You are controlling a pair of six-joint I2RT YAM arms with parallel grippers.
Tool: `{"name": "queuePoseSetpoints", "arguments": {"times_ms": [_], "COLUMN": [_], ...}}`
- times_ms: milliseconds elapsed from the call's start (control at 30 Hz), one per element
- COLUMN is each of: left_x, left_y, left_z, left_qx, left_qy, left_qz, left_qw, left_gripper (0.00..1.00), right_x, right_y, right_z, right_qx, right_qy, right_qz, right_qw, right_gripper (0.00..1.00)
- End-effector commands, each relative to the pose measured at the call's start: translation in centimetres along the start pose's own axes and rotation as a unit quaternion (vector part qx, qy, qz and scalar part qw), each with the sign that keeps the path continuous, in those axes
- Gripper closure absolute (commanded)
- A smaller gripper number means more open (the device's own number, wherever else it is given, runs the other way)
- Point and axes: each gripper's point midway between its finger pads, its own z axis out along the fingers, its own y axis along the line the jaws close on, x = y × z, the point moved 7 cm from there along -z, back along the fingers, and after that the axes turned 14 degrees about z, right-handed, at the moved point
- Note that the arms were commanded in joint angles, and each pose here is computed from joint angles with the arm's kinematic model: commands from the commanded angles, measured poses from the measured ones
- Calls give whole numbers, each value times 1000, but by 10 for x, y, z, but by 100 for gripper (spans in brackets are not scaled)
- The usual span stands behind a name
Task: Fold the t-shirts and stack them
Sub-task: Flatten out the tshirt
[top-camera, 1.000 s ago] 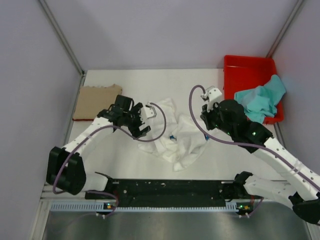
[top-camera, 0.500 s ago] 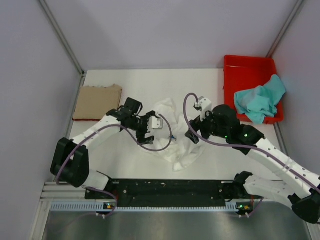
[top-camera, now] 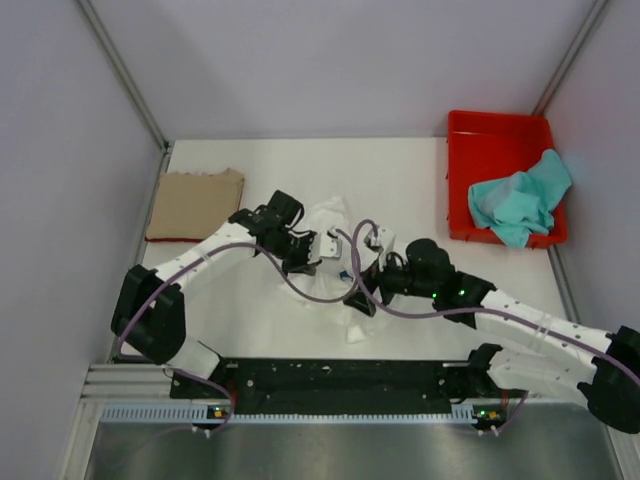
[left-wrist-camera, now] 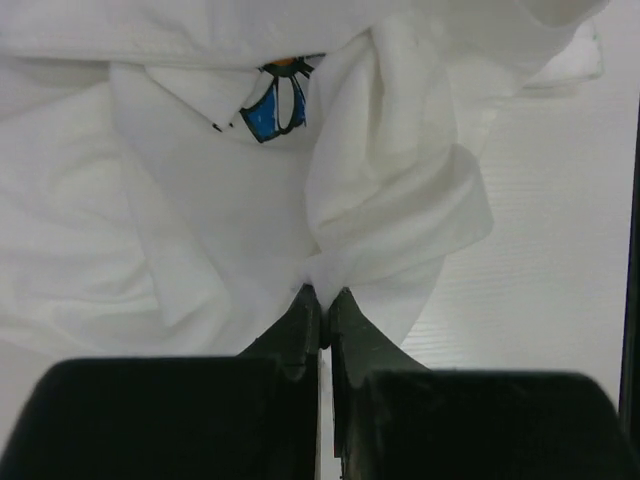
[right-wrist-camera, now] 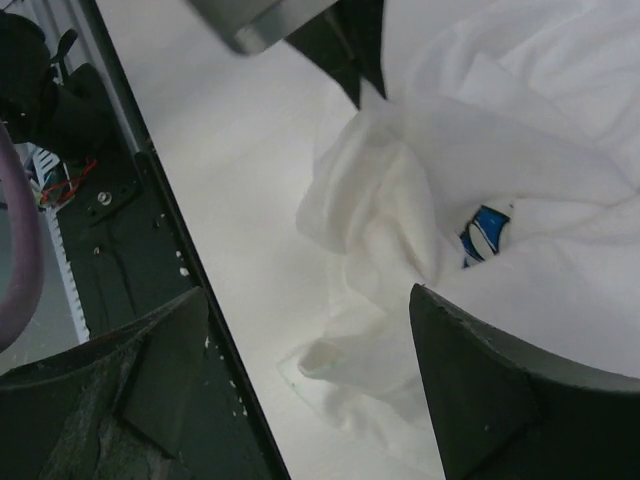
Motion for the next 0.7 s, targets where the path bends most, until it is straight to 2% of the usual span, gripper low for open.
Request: {"name": "queuePoseSetpoints", "arguments": {"times_ms": [0,267,333,367,400,500,533,567,633,667], "left_x": [-59,-106,-114,-119,-123,-128,-127,-126,-120,-115], "left_y": [2,-24,-28,-30,-31,-29,-26,-21,-6,2], "left_z": [-51,-78,-83,-86,-88,-95,-95,-96,-97,-98], "left_qx": [-36,14,34,42,47,43,33,18,-34,-60], "left_qy": [-61,-131,-154,-165,-173,-177,-169,-159,-127,-108], "left_qz": [-25,-20,-12,-11,-9,-2,-1,-11,-32,-41], "left_qw": [997,991,987,985,984,983,985,987,991,992], "left_gripper": [100,100,100,100,100,100,100,90,2,1], "right_x": [-22,-35,-35,-36,-35,-39,-42,-43,-46,-46], "right_y": [42,51,47,46,46,44,43,41,30,20], "right_z": [23,52,58,60,62,58,53,47,31,21], "right_qx": [-43,-57,-43,-41,-41,-29,-19,-11,19,37], "right_qy": [-98,-116,-115,-118,-120,-129,-138,-143,-147,-145], "right_qz": [-79,-65,-57,-56,-55,-51,-49,-47,-41,-34], "right_qw": [991,990,991,991,990,990,989,989,988,988], "right_gripper": [20,19,21,26,42,100,100,100,100,100]}}
